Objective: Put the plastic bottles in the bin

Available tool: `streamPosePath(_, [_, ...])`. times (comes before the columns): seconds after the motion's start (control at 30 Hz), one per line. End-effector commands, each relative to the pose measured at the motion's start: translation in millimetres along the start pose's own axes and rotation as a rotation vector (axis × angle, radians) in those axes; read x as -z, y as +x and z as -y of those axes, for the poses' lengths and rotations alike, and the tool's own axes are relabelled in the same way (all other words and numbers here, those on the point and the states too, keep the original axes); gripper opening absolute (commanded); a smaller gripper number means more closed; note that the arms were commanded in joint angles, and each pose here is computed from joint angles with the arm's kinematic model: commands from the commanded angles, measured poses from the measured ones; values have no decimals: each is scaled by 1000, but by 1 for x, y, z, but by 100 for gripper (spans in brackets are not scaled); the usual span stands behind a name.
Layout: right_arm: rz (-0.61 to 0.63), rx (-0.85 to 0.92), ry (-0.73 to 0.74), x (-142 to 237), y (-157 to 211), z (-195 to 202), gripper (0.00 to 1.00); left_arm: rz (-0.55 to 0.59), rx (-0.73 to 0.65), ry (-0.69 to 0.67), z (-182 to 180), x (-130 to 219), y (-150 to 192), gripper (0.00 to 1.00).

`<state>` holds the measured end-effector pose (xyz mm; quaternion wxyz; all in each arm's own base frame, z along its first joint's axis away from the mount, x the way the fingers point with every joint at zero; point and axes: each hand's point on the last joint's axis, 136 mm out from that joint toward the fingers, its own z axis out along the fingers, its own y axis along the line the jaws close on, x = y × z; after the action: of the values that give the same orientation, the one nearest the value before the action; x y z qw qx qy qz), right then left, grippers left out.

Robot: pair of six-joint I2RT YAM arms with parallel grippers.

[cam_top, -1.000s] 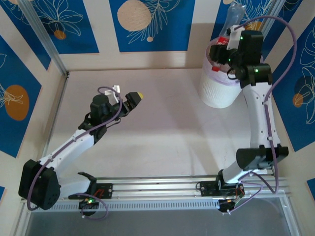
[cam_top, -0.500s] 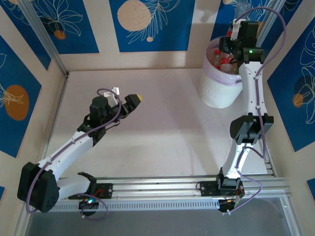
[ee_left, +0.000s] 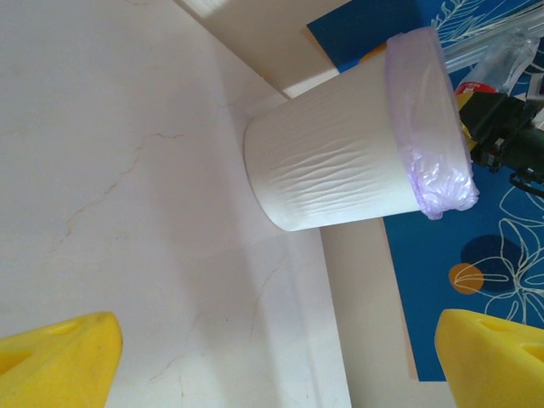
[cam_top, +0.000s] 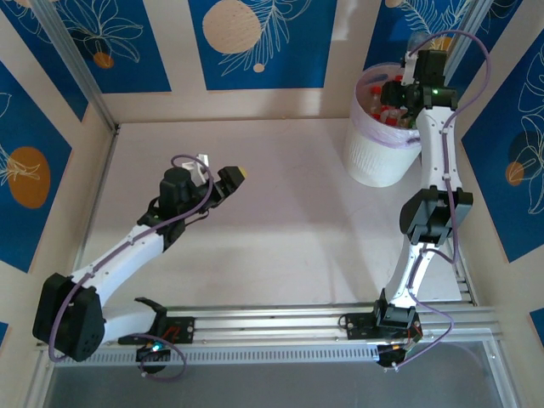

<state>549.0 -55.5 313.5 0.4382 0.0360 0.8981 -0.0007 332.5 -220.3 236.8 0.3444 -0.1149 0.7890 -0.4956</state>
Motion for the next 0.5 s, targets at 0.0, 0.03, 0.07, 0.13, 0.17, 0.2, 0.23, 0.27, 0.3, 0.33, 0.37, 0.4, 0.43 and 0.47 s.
streamPosePath(0.0, [6, -22, -51, 11, 0, -9, 63, 5, -24, -6, -2, -3, -5, 94])
streamPosePath(0.03, [13, -24, -48, 14, -1, -8, 68, 2, -23, -8, -2, -4, -4, 94])
streamPosePath(0.07, [17, -25, -45, 15, -2, -7, 71, -2, -21, -10, -4, -5, -4, 94])
streamPosePath(0.13, [34, -26, -42, 23, -7, -6, 74, -7, -23, -10, -4, -7, -3, 94])
streamPosePath(0.17, [43, -26, -41, 27, -10, -6, 76, -7, -22, -12, -5, -8, -4, 94])
streamPosePath(0.2, [54, -25, -36, 31, -14, -4, 77, -12, -22, -13, -6, -9, -3, 94])
streamPosePath(0.23, [65, -22, -31, 36, -18, -3, 79, -12, -23, -12, -5, -9, -3, 94])
streamPosePath(0.27, [77, -21, -23, 40, -23, -2, 80, -12, -22, -16, -7, -9, -3, 94])
streamPosePath(0.3, [91, -18, -11, 44, -27, 0, 80, -12, -21, -17, -8, -10, -2, 94])
streamPosePath(0.33, [105, -16, 3, 47, -32, 3, 80, -12, -21, -18, -9, -10, -2, 94])
streamPosePath(0.37, [117, -20, 10, 50, -37, 6, 80, -12, -19, -20, -10, -10, -2, 94])
streamPosePath(0.4, [123, -27, 12, 50, -40, 8, 80, -13, -16, -21, -11, -11, -1, 94])
streamPosePath(0.43, [130, -36, 12, 51, -44, 10, 80, -12, -17, -20, -11, -11, -1, 94])
streamPosePath(0.47, [136, -42, 17, 50, -47, 13, 79, -12, -16, -21, -11, -11, -1, 94])
